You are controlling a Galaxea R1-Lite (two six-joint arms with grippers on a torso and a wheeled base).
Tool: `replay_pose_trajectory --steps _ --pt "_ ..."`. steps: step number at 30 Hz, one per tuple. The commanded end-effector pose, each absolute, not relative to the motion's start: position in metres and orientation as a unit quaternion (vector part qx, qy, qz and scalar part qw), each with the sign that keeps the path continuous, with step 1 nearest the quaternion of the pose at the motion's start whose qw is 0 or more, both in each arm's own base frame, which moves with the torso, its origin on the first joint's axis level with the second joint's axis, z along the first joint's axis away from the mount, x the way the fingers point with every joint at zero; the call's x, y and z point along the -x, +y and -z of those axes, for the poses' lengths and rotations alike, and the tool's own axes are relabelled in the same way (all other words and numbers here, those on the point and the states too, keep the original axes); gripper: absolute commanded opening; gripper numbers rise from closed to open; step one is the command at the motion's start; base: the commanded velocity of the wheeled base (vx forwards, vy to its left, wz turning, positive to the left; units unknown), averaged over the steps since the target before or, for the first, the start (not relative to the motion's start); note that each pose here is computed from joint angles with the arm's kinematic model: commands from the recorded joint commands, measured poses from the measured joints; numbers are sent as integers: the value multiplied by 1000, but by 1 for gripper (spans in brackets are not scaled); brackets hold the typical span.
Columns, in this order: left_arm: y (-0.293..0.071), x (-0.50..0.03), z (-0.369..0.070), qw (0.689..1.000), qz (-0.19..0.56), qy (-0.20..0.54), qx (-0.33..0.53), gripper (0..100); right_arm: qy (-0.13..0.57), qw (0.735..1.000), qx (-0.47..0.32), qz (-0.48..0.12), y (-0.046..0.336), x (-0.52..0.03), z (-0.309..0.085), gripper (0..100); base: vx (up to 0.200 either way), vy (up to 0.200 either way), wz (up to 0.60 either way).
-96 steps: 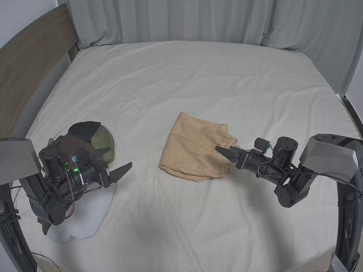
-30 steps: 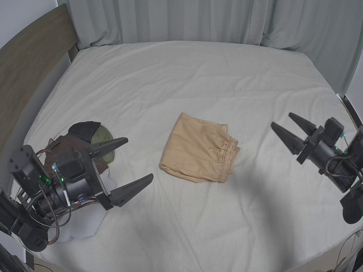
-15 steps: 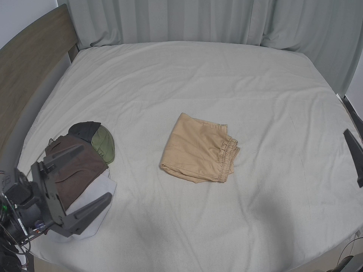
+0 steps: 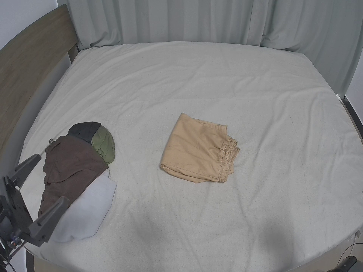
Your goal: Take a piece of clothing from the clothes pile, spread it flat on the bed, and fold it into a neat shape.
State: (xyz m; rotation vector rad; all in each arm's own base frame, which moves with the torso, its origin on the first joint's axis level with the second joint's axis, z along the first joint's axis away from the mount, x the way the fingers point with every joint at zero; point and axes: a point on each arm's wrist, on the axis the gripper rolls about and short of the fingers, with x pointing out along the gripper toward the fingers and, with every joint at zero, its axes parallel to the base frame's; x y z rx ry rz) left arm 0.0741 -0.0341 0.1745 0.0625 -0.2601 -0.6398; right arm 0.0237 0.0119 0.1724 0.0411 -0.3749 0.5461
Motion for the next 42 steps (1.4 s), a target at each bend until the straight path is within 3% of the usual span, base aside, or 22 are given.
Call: replay_pose_trajectory --steps 1,14,21,25,28,32,37,42 --pt "-19 -40 -173 947 274 -165 -27 100 -232 934 -7 -271 8 15 -153 100 0 0 0" --pt "-7 -6 -141 962 233 -135 -28 100 -226 941 0 -254 7 31 -132 100 0 0 0" --pt "-3 18 -111 974 194 -113 -35 100 -192 959 2 -208 9 33 -116 100 0 0 0" --pt "-3 19 -107 975 191 -105 -32 100 -108 981 -17 -163 7 27 -99 100 0 0 0" --pt "-2 18 -104 983 154 -90 -31 100 -18 996 -18 -86 4 23 -80 100 0 0 0" --pt "-1 17 -98 991 117 -60 -29 100 -12 1000 -12 17 -1 23 -78 100 0 0 0" --pt "0 16 -85 997 78 5 -15 100 -3 1000 -15 15 -1 23 -76 100 0 0 0" --pt "-1 23 -75 1000 19 13 -21 100 -2 1000 -7 8 0 23 -76 100 0 0 0"
